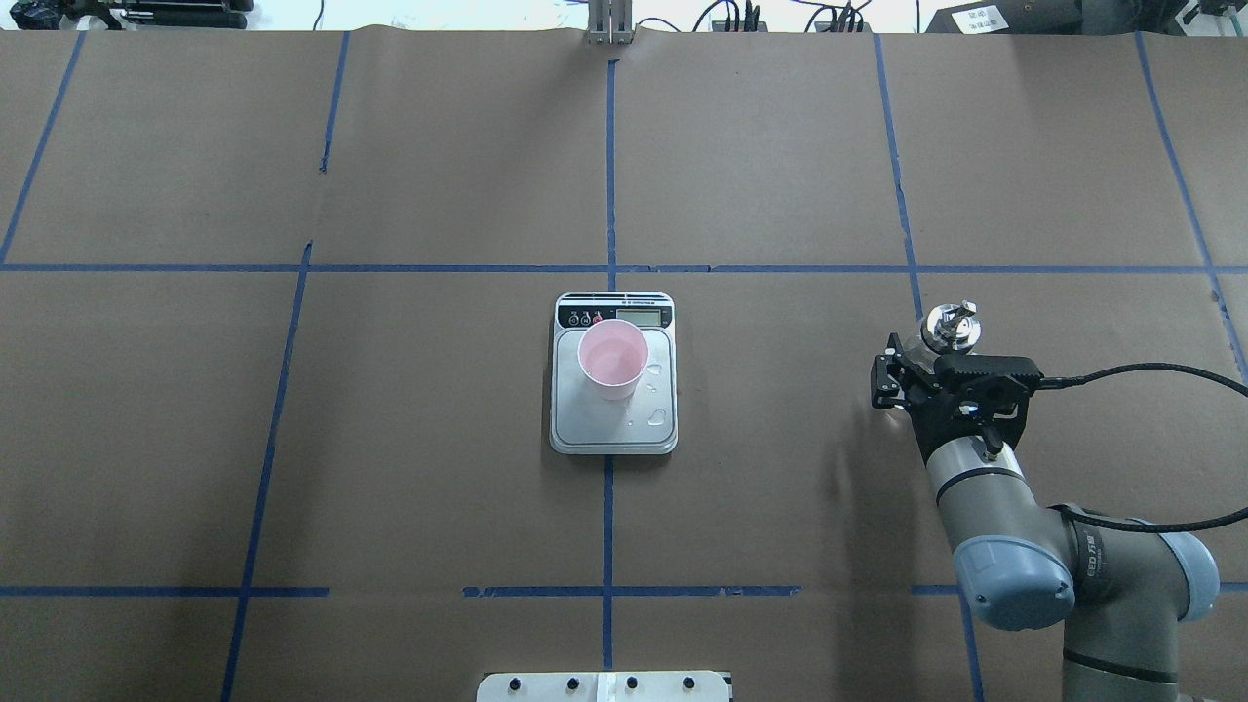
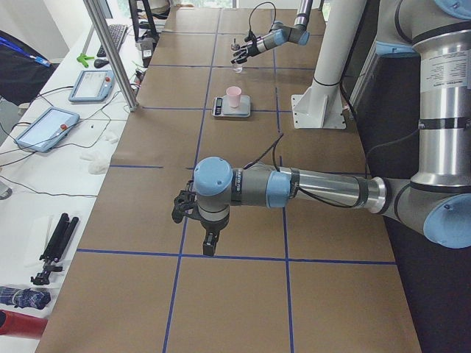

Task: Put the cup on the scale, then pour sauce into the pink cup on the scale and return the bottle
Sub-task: 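Hold the upright bottle above its original spot with the right gripper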

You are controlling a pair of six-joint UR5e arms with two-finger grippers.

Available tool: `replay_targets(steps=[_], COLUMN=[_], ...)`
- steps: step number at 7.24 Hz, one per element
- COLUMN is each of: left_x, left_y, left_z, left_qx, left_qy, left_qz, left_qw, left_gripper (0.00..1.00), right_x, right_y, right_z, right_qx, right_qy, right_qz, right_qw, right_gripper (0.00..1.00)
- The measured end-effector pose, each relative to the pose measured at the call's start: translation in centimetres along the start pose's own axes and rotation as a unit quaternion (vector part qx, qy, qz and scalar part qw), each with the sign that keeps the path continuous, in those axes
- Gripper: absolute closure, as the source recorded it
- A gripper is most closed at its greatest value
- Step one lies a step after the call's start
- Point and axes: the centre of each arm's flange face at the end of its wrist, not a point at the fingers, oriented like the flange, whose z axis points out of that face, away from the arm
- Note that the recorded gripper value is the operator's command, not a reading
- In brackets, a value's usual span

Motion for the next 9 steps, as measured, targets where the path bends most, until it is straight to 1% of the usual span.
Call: replay_targets(steps=[1,2,3,4,5,6,7,9], left_x=[0.04,0.09,0.15,0.20,0.23,0.25,0.26,0.30], left_y=[-0.01,-0.03,-0.04,-0.08,-0.12,-0.13,-0.15,-0.16], left_z=[-0.04,-0.09,-0.15,-0.21,-0.24,-0.24,-0.22,-0.23], left_qx=[0.000,0.001,0.002,0.002,0.003,0.003,0.003,0.002], left_qy=[0.000,0.000,0.000,0.000,0.000,0.000,0.000,0.000], left_qz=[0.001,0.001,0.002,0.002,0.002,0.003,0.003,0.004], left_qw=[1.0000,1.0000,1.0000,1.0000,1.0000,1.0000,1.0000,1.0000], left_gripper=[0.00,0.00,0.00,0.00,0.00,0.00,0.00,0.00], right_x=[0.00,-0.02,-0.03,-0.04,-0.03,-0.01,0.00,0.02], right_y=[0.00,-0.04,-0.07,-0.08,-0.06,-0.04,-0.02,0.04], right_z=[-0.01,-0.03,-0.05,-0.06,-0.04,-0.02,0.00,0.03], right_qx=[0.000,0.000,0.000,0.000,0.000,0.000,0.000,0.000], right_qy=[0.000,-0.001,-0.001,-0.001,-0.001,-0.001,0.000,0.000], right_qz=[0.000,0.001,0.002,0.002,0.006,0.013,0.019,0.021], right_qw=[1.0000,1.0000,1.0000,1.0000,1.0000,0.9999,0.9998,0.9998], right_gripper=[0.70,0.57,0.40,0.39,0.29,0.07,0.00,0.00])
